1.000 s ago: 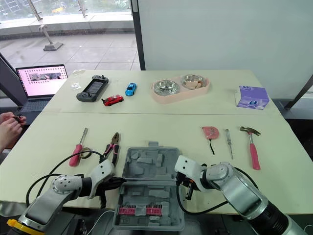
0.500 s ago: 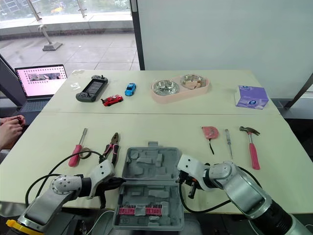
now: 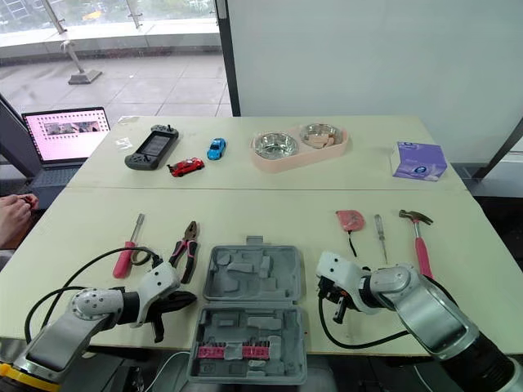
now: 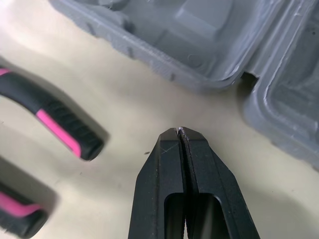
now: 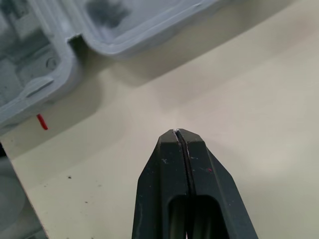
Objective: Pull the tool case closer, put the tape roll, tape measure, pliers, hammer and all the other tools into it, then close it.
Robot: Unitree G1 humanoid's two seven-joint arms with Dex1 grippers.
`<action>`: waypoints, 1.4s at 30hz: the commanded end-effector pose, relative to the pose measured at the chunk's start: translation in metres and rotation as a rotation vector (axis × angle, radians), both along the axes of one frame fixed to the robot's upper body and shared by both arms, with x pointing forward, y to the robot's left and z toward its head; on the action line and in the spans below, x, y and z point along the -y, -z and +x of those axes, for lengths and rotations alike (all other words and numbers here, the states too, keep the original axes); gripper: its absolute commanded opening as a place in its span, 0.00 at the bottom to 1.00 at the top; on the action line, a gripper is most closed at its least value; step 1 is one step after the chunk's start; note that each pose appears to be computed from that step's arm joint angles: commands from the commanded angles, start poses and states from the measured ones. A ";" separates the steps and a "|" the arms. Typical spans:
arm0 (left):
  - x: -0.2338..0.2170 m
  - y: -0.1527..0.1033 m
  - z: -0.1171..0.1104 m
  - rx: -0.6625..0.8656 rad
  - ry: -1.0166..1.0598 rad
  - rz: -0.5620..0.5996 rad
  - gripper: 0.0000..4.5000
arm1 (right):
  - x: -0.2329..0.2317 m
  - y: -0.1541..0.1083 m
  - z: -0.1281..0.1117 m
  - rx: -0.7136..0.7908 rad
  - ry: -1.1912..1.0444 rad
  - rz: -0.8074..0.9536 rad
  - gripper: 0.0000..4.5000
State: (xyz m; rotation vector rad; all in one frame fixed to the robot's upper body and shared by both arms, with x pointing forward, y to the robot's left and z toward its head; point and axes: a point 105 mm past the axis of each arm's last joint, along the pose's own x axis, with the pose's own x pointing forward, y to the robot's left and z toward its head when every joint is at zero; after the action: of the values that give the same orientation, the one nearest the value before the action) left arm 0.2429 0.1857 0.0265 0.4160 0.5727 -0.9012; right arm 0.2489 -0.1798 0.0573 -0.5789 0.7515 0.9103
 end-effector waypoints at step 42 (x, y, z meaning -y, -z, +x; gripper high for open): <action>-0.269 -0.093 -0.062 0.453 -0.871 -0.188 0.99 | 0.161 -0.067 0.016 0.449 0.374 0.386 1.00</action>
State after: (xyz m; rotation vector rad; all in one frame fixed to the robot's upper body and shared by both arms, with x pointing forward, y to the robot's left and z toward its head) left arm 0.1762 0.4542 0.0963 0.1061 0.2897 -0.0095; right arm 0.2580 -0.3500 0.1051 -0.2385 0.3237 0.5129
